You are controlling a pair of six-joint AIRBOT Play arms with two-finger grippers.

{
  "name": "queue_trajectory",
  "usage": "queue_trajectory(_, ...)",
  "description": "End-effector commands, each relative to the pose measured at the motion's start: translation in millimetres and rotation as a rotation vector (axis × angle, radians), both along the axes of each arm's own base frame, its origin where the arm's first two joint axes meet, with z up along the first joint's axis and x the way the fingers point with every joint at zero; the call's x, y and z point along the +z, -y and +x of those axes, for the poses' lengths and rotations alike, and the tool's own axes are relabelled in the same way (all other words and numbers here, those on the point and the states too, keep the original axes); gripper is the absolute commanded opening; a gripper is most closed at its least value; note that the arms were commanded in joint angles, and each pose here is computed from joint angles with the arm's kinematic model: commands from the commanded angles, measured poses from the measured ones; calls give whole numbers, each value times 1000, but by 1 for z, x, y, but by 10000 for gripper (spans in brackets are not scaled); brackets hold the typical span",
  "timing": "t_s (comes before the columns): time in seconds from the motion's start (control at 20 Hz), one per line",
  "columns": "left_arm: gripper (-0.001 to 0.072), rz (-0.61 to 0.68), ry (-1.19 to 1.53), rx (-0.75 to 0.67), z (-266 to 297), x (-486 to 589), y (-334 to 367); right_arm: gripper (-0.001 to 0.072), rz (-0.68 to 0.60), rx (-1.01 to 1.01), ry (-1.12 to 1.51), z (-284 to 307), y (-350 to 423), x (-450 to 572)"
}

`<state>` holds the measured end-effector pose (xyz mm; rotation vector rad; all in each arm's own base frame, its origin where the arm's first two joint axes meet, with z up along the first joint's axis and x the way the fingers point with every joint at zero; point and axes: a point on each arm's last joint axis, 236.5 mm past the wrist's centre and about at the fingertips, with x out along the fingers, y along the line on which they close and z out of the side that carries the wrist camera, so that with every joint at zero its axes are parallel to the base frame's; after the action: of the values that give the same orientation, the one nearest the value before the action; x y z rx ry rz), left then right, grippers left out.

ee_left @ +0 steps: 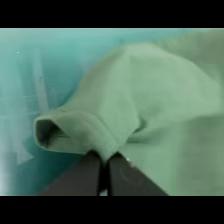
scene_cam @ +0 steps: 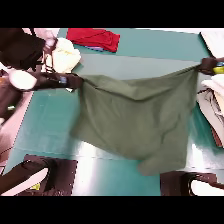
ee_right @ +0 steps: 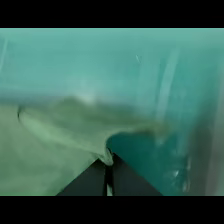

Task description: Fold the shirts.

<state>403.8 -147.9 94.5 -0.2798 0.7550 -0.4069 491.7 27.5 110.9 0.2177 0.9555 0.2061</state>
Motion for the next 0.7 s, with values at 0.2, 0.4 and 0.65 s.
queue_trajectory(0.2, 27, -15, 159, 188, 103, -35, 4, 23, -100, -31, 0, 106, 0, -74)
queue_trajectory(0.4, 27, -47, 105, 288, 120, -54, -28, 24, 124, -113, -5, 127, -3, -74)
queue_trajectory(0.65, 31, -23, 22, 260, 112, -81, -27, 51, 214, -101, -23, 122, -1, -69)
